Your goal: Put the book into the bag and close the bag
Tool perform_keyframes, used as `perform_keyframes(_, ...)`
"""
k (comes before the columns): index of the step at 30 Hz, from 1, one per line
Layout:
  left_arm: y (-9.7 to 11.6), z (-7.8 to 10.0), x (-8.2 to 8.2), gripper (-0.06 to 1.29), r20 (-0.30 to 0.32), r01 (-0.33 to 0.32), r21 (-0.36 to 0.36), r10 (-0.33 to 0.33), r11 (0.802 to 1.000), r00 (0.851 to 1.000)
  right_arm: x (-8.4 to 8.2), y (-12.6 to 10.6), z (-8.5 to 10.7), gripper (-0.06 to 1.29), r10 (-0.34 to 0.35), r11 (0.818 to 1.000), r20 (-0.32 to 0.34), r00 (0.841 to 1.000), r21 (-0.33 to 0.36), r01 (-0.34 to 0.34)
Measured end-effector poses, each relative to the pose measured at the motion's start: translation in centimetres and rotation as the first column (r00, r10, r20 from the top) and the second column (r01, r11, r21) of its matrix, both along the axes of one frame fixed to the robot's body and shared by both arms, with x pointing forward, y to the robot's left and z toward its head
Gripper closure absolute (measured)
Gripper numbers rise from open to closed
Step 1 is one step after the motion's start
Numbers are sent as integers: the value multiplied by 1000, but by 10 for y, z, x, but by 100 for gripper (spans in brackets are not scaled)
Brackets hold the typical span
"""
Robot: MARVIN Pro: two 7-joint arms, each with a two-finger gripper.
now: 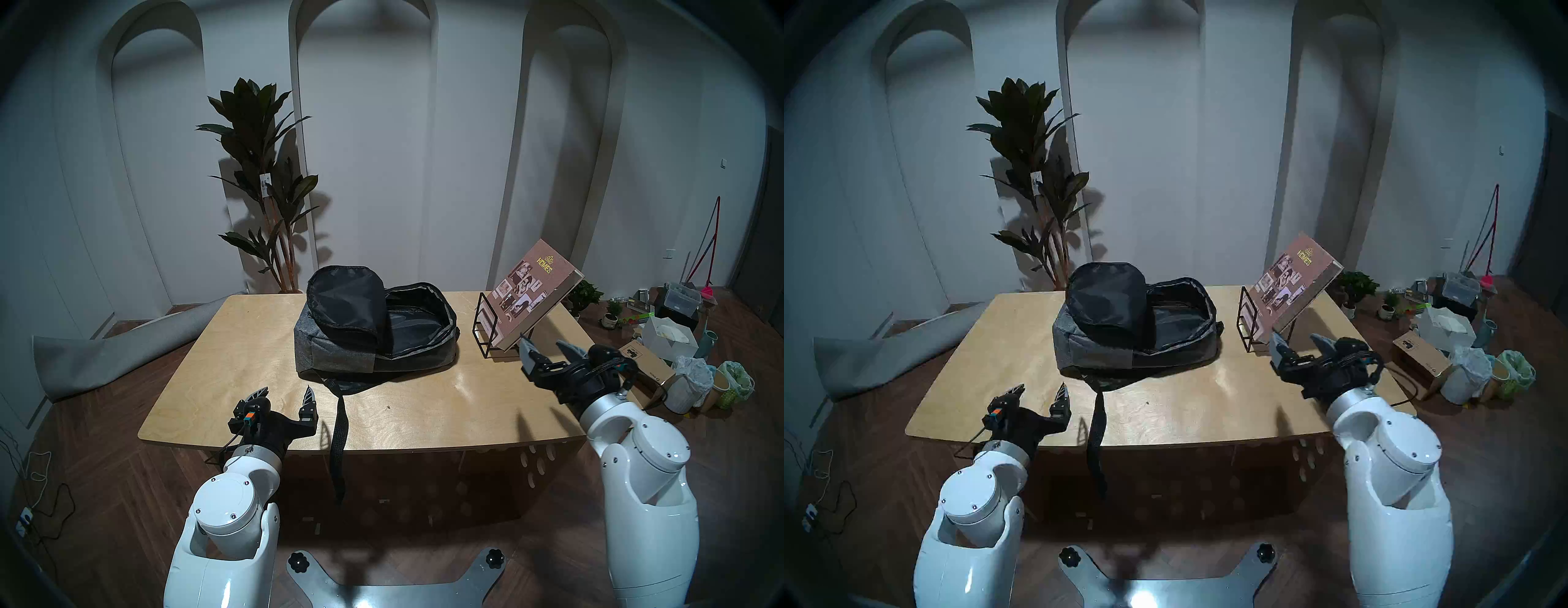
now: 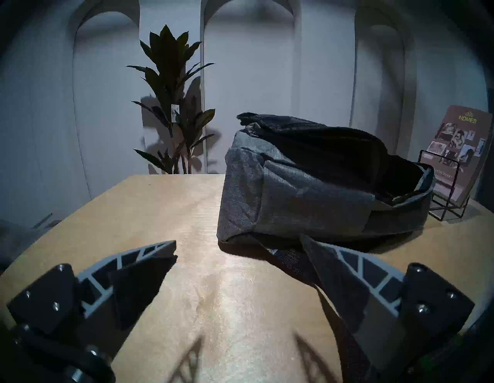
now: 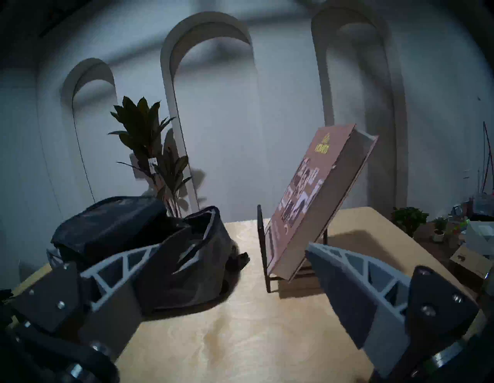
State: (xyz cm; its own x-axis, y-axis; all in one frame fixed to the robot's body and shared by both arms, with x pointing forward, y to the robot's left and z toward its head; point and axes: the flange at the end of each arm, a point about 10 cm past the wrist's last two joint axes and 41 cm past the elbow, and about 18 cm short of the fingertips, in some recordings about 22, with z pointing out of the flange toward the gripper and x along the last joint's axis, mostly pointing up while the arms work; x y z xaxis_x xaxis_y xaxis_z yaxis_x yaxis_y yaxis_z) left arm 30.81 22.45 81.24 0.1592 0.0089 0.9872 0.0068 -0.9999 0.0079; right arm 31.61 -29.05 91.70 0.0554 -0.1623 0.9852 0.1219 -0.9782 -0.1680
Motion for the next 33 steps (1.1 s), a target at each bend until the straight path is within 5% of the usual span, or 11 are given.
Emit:
perform_keyframes(10, -9, 1, 10, -2, 11, 23, -14, -23, 1000, 1000, -9, -49, 31, 0, -75, 995, -12, 997, 66, 76)
perform_keyframes(19, -15, 1, 17, -2, 20, 36, -14, -36, 999, 999, 16, -92, 17, 0, -150, 984, -74, 986, 81, 156)
perform_keyframes(33, -15, 1, 22, -2, 21, -2, 10, 2, 1000, 1000, 67, -120, 15, 0, -148, 986, -81, 986, 63, 153)
